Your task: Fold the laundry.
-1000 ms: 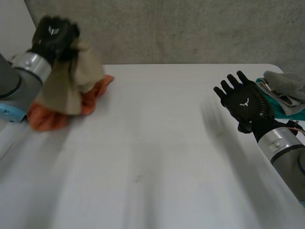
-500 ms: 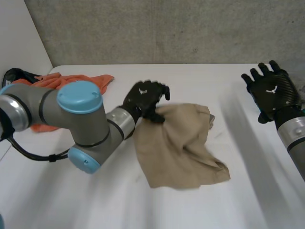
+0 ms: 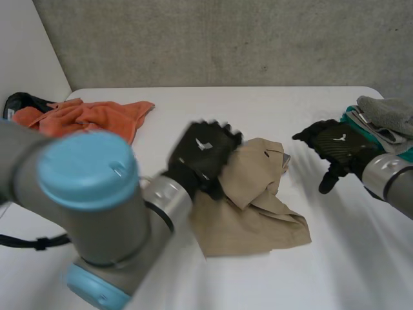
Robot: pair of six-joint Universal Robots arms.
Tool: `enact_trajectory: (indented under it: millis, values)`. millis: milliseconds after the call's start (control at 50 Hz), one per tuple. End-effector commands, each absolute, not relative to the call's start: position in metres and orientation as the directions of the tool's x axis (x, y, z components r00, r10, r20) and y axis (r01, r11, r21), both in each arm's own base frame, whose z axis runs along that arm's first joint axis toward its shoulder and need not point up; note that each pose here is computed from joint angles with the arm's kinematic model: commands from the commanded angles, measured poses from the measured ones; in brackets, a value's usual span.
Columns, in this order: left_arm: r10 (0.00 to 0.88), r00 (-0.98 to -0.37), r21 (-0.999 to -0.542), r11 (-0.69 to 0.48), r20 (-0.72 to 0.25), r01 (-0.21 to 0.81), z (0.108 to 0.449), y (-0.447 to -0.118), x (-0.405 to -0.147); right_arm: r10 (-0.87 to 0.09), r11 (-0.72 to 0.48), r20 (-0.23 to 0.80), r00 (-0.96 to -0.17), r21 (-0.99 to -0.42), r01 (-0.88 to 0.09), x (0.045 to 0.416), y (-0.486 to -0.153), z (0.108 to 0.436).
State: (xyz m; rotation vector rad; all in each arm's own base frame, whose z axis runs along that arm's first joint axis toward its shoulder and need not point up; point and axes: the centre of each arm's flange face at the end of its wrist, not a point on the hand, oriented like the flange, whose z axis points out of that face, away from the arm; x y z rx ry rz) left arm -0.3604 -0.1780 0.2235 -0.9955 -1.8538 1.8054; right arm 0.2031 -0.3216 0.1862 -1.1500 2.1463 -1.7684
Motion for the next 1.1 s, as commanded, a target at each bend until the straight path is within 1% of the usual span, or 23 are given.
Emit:
enact_trajectory:
  millis: [20, 160, 220, 300, 340, 380, 400, 440, 480, 520, 540, 560, 620, 640, 680, 720, 760, 840, 920, 940, 1000, 1020, 1100]
  values:
    - [0.738, -0.613, -0.948, -0.116, -0.282, 0.297, 0.173, -0.172, -0.389, -0.706, -0.027, 0.332, -0.625, -0.895, -0.445, 0.238, -0.337, 0.164]
    - [0.702, -0.581, -0.900, -0.214, -0.411, 0.379, 0.151, -0.185, -0.400, -0.755, -0.022, 0.303, -0.581, -0.898, -0.440, 0.265, -0.330, 0.140]
    - [0.671, -0.589, -0.883, -0.232, -0.449, 0.408, 0.151, -0.195, -0.397, -0.756, -0.031, 0.295, -0.584, -0.908, -0.419, 0.272, -0.329, 0.138]
    - [0.632, -0.626, -0.882, -0.229, -0.457, 0.413, 0.156, -0.210, -0.391, -0.708, -0.066, 0.298, -0.640, -0.931, -0.360, 0.275, -0.340, 0.149]
    - [0.609, -0.645, -0.884, -0.258, -0.462, 0.390, 0.168, -0.217, -0.391, -0.640, -0.134, 0.334, -0.692, -0.935, -0.328, 0.274, -0.353, 0.168]
    - [0.581, -0.669, -0.886, -0.297, -0.464, 0.356, 0.184, -0.224, -0.393, -0.585, -0.199, 0.367, -0.723, -0.929, -0.312, 0.272, -0.361, 0.188]
    - [0.539, -0.707, -0.886, -0.342, -0.458, 0.314, 0.207, -0.235, -0.391, -0.535, -0.266, 0.390, -0.750, -0.920, -0.289, 0.272, -0.365, 0.212]
    - [0.487, -0.751, -0.882, -0.385, -0.445, 0.272, 0.232, -0.251, -0.385, -0.487, -0.333, 0.408, -0.773, -0.904, -0.267, 0.271, -0.367, 0.237]
    - [0.407, -0.811, -0.865, -0.448, -0.421, 0.225, 0.271, -0.276, -0.369, -0.428, -0.431, 0.420, -0.801, -0.873, -0.228, 0.270, -0.369, 0.270]
    - [0.371, -0.838, -0.855, -0.480, -0.399, 0.195, 0.294, -0.286, -0.359, -0.405, -0.488, 0.414, -0.815, -0.852, -0.190, 0.270, -0.369, 0.288]
    - [0.365, -0.847, -0.851, -0.494, -0.386, 0.175, 0.304, -0.289, -0.355, -0.396, -0.511, 0.409, -0.822, -0.842, -0.174, 0.270, -0.368, 0.296]
    - [0.381, -0.856, -0.848, -0.517, -0.350, 0.116, 0.323, -0.290, -0.351, -0.386, -0.540, 0.394, -0.834, -0.830, -0.142, 0.271, -0.366, 0.308]
    - [0.456, -0.844, -0.853, -0.522, -0.282, 0.003, 0.342, -0.287, -0.349, -0.404, -0.563, 0.363, -0.840, -0.822, -0.084, 0.272, -0.358, 0.326]
    - [0.515, -0.820, -0.861, -0.505, -0.248, -0.057, 0.346, -0.282, -0.351, -0.411, -0.561, 0.356, -0.839, -0.824, -0.075, 0.272, -0.356, 0.328]
    - [0.568, -0.794, -0.873, -0.477, -0.215, -0.105, 0.346, -0.279, -0.352, -0.419, -0.555, 0.346, -0.840, -0.829, -0.065, 0.270, -0.351, 0.333]
    - [0.620, -0.763, -0.893, -0.429, -0.180, -0.138, 0.344, -0.274, -0.353, -0.426, -0.546, 0.334, -0.841, -0.836, -0.056, 0.267, -0.341, 0.342]
    - [0.638, -0.752, -0.910, -0.394, -0.167, -0.132, 0.338, -0.272, -0.352, -0.432, -0.531, 0.330, -0.839, -0.845, -0.059, 0.266, -0.337, 0.342]
    - [0.647, -0.748, -0.951, -0.302, -0.151, -0.069, 0.315, -0.274, -0.345, -0.461, -0.455, 0.321, -0.827, -0.886, -0.090, 0.264, -0.330, 0.327]
    - [0.649, -0.751, -0.986, -0.166, -0.125, 0.020, 0.282, -0.273, -0.334, -0.500, -0.345, 0.296, -0.814, -0.930, -0.126, 0.263, -0.324, 0.307]
    - [0.643, -0.757, -0.993, -0.098, -0.115, 0.067, 0.263, -0.275, -0.327, -0.513, -0.294, 0.282, -0.811, -0.945, -0.142, 0.261, -0.323, 0.297]
    - [0.642, -0.761, -0.992, 0.013, -0.089, 0.127, 0.234, -0.273, -0.318, -0.540, -0.206, 0.257, -0.801, -0.964, -0.171, 0.261, -0.321, 0.277]
    - [0.644, -0.762, -0.985, 0.072, -0.076, 0.158, 0.219, -0.268, -0.314, -0.554, -0.147, 0.241, -0.797, -0.971, -0.191, 0.261, -0.321, 0.260]
    - [0.654, -0.754, -0.965, 0.158, -0.056, 0.208, 0.195, -0.251, -0.307, -0.577, -0.017, 0.216, -0.788, -0.967, -0.253, 0.260, -0.321, 0.224]
